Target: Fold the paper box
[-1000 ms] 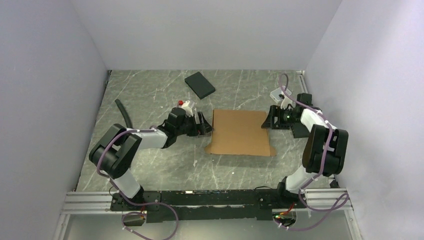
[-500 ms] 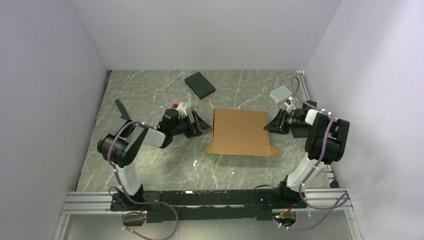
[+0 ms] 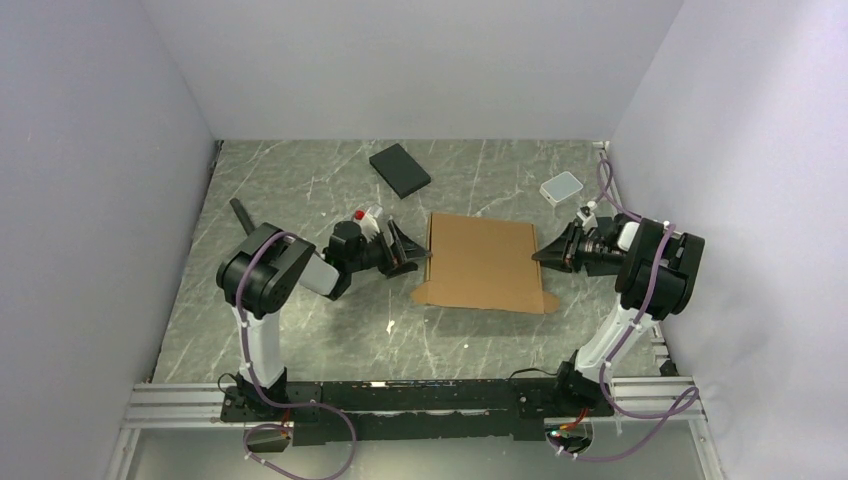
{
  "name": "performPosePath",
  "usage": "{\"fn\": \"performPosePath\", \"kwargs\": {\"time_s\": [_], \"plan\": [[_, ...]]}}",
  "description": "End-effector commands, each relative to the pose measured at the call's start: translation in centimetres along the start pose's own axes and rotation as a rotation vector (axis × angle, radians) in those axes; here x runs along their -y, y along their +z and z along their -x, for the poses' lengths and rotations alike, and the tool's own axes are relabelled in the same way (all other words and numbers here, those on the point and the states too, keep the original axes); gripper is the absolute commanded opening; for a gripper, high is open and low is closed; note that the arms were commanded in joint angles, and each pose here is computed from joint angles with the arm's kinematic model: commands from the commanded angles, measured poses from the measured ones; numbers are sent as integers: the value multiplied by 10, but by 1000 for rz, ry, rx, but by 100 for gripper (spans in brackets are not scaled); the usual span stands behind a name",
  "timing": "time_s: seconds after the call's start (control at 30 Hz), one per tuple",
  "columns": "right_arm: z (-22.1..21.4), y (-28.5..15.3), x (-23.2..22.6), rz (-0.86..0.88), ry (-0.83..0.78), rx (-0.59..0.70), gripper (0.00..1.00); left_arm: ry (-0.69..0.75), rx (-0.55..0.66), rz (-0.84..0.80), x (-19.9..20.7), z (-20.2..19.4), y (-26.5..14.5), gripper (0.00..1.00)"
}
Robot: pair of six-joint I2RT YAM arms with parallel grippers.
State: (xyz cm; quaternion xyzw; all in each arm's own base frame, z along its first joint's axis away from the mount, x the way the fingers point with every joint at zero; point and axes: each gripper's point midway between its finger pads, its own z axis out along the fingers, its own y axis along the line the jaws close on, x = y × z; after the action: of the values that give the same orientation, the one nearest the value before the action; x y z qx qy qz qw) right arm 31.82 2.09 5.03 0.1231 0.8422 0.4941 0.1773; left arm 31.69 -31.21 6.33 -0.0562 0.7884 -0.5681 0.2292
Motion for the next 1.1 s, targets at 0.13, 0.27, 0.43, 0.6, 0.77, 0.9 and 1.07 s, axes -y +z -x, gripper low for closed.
{"fn": "performPosePath", "kwargs": {"time_s": [0.13, 0.27, 0.43, 0.6, 0.77, 0.9, 1.07], "plan": [[-4, -3, 36, -153, -21, -16, 18, 3, -37, -143, 33, -8, 9, 100], [-4, -3, 35, -150, -29, -17, 19, -19, -45, -154, 35, -12, 14, 95], [-1, -4, 31, -152, -58, -11, 22, -31, -54, -161, 39, -16, 19, 81], [3, -5, 19, -142, -122, -8, 27, -32, -28, -155, 43, -12, 19, 57], [12, -13, -3, -124, -226, 17, 46, -67, 29, -161, 49, -10, 11, 32], [27, -31, -31, -153, -384, 69, 76, -121, 107, -139, 47, -5, -2, 21], [36, -60, -87, -174, -698, 141, 89, -220, 178, -87, 43, 0, -14, 8]]}}
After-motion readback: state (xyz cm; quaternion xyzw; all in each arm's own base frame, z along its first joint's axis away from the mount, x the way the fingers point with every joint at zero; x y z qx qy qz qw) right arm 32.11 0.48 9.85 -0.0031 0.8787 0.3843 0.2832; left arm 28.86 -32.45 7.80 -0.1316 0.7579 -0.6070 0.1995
